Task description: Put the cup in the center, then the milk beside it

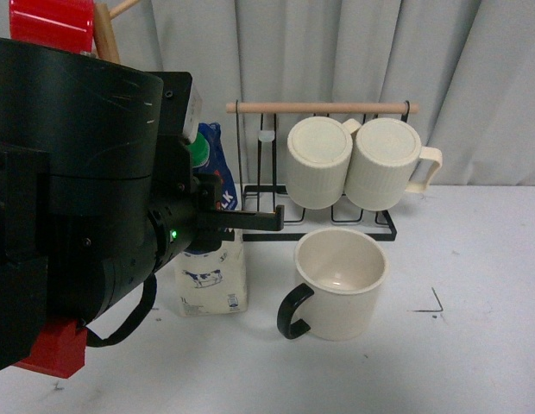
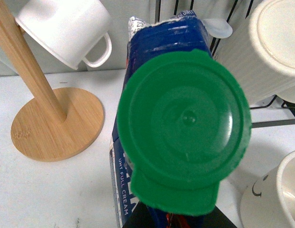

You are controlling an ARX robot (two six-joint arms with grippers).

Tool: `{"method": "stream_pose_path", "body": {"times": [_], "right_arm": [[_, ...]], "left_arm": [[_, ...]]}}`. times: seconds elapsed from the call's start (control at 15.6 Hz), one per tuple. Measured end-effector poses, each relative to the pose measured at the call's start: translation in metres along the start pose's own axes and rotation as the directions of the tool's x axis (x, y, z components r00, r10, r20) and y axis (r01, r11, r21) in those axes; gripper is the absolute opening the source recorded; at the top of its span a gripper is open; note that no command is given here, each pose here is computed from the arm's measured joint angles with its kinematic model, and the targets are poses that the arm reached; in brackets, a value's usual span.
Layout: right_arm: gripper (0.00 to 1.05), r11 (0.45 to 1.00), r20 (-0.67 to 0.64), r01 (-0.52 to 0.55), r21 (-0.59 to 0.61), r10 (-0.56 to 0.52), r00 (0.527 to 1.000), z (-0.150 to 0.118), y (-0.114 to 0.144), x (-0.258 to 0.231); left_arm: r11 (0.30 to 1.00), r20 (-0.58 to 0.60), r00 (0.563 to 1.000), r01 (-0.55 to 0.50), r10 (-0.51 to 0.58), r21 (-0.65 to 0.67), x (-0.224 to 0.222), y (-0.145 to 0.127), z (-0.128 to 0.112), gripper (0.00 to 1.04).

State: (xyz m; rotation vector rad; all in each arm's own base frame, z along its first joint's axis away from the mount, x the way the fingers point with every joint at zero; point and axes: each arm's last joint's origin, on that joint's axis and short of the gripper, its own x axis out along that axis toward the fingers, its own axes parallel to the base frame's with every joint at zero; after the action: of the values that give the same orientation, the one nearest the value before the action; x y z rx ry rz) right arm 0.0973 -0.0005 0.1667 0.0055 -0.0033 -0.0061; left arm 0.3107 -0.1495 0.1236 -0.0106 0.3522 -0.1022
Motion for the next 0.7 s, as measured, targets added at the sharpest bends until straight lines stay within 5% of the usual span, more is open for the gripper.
{"method": "stream_pose_path", "body": {"times": [0.26, 0.38, 0.58, 0.7], "right_arm": [[0.98, 1.000, 0.000, 0.000, 0.000, 0.000, 1.000, 0.000, 0.000, 0.000], [0.98, 1.000, 0.000, 0.000, 0.000, 0.000, 1.000, 0.000, 0.000, 0.000], [0.98, 1.000, 0.000, 0.000, 0.000, 0.000, 1.000, 0.000, 0.000, 0.000], [0.98, 1.000, 0.000, 0.000, 0.000, 0.000, 1.000, 0.000, 0.000, 0.000]], "left_arm": [[1.000, 0.030, 0.999, 0.016, -0.015, -0.026, -0.004, -0.001, 0.010, 0.37], [0.996, 0.060, 0.995, 0.087, -0.085, -0.034, -0.021, -0.001, 0.023, 0.61], [0.954, 0.011, 0.954, 0.301, -0.301, -0.008, -0.083, 0.013, 0.011, 0.95], [0.936, 0.046, 0.939, 0.344, -0.341, -0.070, -0.122, 0.043, -0.001, 0.97]]}}
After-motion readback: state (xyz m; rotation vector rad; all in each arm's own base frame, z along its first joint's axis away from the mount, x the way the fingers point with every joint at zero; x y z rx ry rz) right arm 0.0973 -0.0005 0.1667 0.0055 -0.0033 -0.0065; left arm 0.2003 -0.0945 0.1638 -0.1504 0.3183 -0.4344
